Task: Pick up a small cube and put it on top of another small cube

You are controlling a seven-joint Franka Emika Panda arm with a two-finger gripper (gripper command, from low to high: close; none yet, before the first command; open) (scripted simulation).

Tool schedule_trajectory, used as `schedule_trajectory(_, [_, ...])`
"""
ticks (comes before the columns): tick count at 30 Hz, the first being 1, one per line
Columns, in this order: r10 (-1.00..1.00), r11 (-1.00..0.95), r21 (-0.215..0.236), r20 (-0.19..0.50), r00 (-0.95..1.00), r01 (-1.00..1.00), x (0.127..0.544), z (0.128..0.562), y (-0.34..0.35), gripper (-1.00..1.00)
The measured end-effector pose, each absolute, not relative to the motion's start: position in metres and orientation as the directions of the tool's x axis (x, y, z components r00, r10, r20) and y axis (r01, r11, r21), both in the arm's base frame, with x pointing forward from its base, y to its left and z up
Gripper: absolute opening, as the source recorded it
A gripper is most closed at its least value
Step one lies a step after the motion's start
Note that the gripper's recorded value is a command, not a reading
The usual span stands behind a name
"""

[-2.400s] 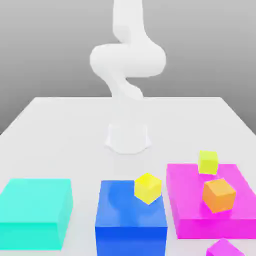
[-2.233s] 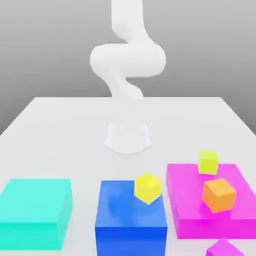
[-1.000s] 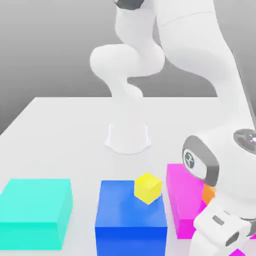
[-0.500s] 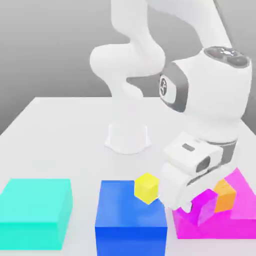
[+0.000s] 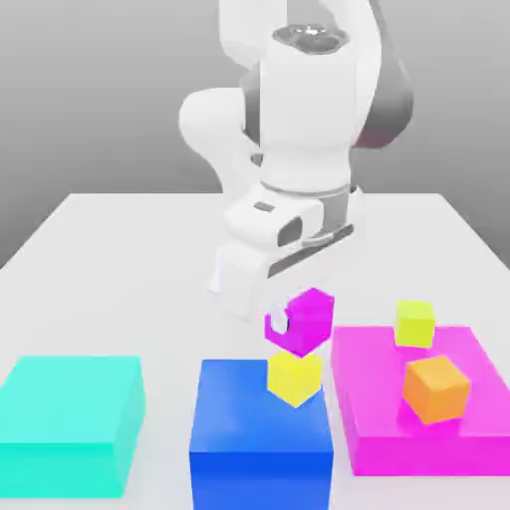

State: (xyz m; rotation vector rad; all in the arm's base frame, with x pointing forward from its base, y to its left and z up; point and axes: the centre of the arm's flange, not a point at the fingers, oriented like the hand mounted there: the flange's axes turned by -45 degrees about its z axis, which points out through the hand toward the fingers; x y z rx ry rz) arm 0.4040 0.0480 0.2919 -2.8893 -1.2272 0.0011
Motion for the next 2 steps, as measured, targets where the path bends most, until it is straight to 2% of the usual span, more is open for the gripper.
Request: schedule_trajectory(2, [0.720,-0.694,-0.003,0.000,0.694,0.720,0.4040,0.2919,0.0480,1.00])
